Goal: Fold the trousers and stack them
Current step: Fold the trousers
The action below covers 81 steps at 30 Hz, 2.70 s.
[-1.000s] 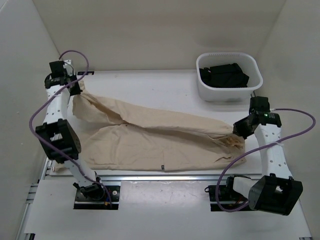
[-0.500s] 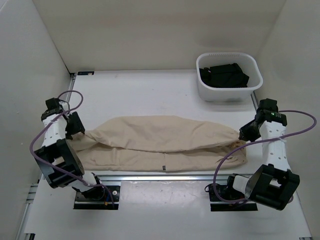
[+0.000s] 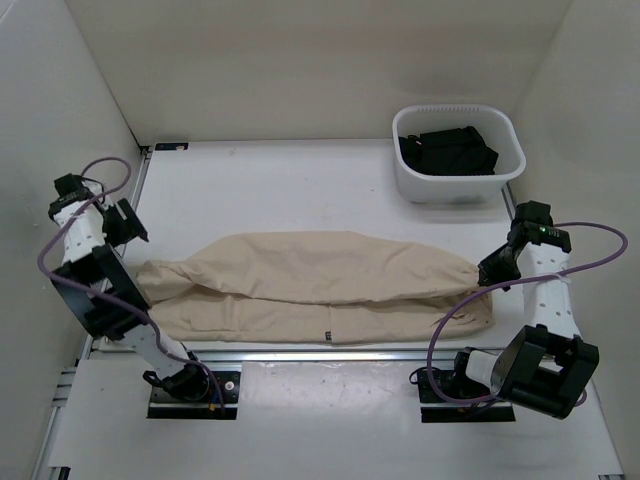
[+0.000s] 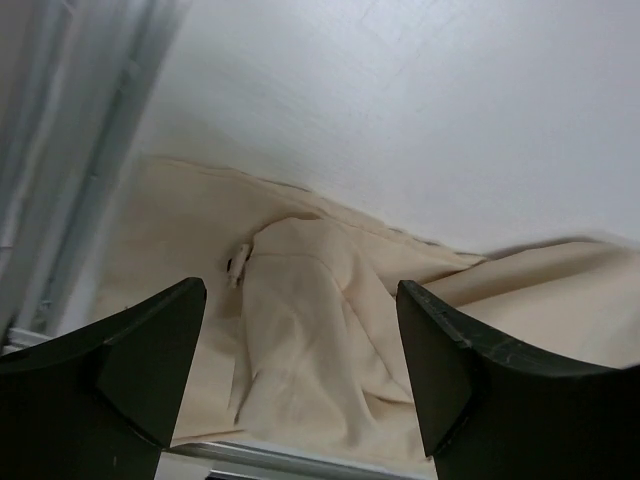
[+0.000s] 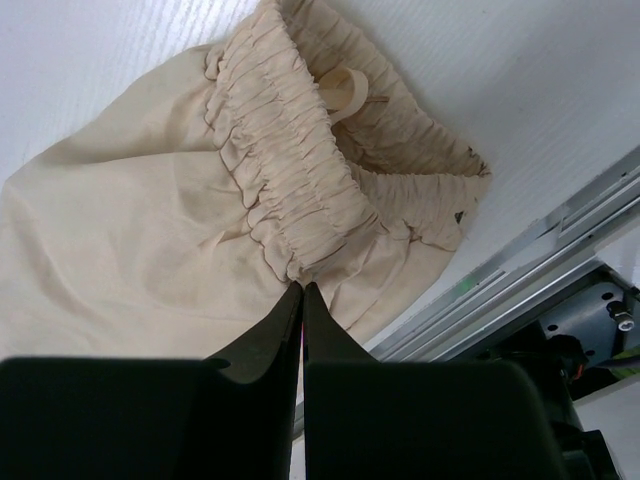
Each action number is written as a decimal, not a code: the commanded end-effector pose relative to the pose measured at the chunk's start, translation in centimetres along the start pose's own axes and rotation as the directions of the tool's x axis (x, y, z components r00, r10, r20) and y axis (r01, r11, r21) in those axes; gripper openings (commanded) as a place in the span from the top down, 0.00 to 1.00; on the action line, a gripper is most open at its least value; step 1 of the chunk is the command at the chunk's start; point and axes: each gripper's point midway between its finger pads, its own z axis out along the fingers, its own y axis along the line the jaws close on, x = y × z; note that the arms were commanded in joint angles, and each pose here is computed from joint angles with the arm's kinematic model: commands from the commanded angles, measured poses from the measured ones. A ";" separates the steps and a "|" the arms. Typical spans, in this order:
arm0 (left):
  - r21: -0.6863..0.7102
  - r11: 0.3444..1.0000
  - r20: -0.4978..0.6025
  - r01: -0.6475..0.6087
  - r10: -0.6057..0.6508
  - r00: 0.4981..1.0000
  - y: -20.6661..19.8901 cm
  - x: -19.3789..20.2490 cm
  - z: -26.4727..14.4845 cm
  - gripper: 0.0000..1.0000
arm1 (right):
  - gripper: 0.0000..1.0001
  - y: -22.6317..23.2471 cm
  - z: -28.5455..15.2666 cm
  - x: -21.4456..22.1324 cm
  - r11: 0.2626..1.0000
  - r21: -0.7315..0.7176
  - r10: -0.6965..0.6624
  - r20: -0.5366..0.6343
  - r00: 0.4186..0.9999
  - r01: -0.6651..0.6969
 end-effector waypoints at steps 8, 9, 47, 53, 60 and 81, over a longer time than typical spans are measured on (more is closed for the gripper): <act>0.092 0.990 -0.312 0.104 -0.071 0.947 -0.5 6.8 3.8 0.15 | 1.00 -1.4 -0.9 0.0 0.998 0.057 -0.018 0.012 1.000 0.017; 0.091 0.990 -0.324 0.107 -0.072 0.943 -0.5 7.3 3.9 0.18 | 1.00 -1.4 -0.9 0.0 0.998 0.056 -0.018 0.013 1.000 0.017; 0.062 0.997 0.134 0.043 -0.051 0.990 -0.7 9.8 -7.6 0.20 | 1.00 -1.2 -1.1 -0.3 0.995 0.022 -0.101 0.036 0.994 0.100; 0.037 0.998 0.116 0.050 -0.054 0.992 -0.1 5.6 -8.3 0.10 | 1.00 -1.5 -0.9 -0.5 0.994 0.045 -0.102 0.040 0.994 0.100; -0.007 0.992 -0.094 0.127 -0.127 0.987 2.9 6.9 -0.2 0.13 | 1.00 -1.6 -1.2 -1.4 0.991 0.079 -0.112 0.046 0.993 0.109; 0.082 0.994 -0.032 0.072 -0.070 0.997 0.8 1.0 1.4 0.86 | 1.00 -0.5 -2.2 -2.9 0.992 0.056 -0.118 0.082 0.990 0.114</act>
